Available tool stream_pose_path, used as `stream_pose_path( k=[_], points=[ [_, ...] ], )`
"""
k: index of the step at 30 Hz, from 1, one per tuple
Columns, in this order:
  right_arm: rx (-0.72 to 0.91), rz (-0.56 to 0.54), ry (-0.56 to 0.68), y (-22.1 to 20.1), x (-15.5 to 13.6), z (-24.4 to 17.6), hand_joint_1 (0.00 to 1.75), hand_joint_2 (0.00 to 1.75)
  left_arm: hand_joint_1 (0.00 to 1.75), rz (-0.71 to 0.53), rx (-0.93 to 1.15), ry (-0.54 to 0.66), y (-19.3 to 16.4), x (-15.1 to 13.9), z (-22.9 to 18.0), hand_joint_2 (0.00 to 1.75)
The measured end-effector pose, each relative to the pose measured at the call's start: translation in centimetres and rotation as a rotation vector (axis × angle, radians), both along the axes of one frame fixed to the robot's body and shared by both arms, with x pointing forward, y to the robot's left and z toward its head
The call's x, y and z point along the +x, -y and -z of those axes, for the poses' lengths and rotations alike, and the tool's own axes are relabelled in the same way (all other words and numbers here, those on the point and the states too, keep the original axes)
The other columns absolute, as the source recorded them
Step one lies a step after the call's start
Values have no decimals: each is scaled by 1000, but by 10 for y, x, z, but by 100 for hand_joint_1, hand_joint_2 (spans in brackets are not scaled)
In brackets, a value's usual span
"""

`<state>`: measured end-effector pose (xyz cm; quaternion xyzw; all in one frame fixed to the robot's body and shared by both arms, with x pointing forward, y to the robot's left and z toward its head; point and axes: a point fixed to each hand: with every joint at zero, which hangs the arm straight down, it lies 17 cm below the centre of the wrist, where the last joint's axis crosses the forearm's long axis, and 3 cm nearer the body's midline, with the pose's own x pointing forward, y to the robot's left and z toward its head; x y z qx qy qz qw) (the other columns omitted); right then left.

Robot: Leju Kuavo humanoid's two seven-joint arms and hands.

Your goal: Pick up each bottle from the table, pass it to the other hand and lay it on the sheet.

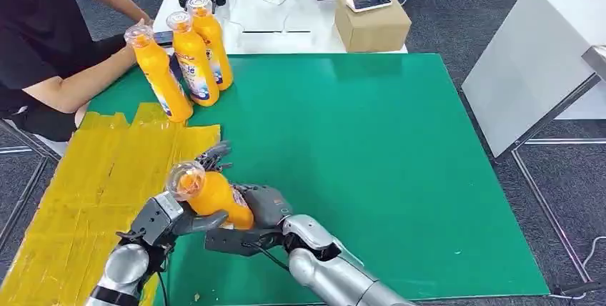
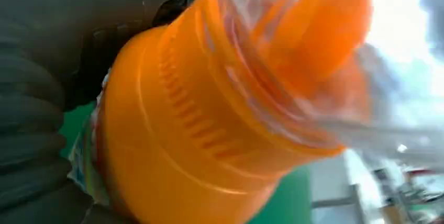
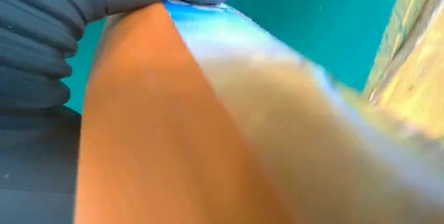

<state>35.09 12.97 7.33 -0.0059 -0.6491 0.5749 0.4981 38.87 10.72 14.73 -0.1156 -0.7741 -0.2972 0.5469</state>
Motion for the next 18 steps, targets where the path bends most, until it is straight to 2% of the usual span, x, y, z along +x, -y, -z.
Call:
stream_pose_path(
  k=[6,16,17,18],
  points=[
    [-13,-23,0,-5,-10,6,175,175,175,31,31,-58,-7,-3,25,175],
    [-14,-40,-3,-8,-18,8,175,175,175,39,37,-72,-12,-6,32,175],
    [-13,-41,-4,-8,-18,9,143,175,175,38,36,-73,-12,-6,32,175],
    [-12,-41,-4,-8,-18,9,0,175,175,37,35,-75,-12,-6,33,175]
  ],
)
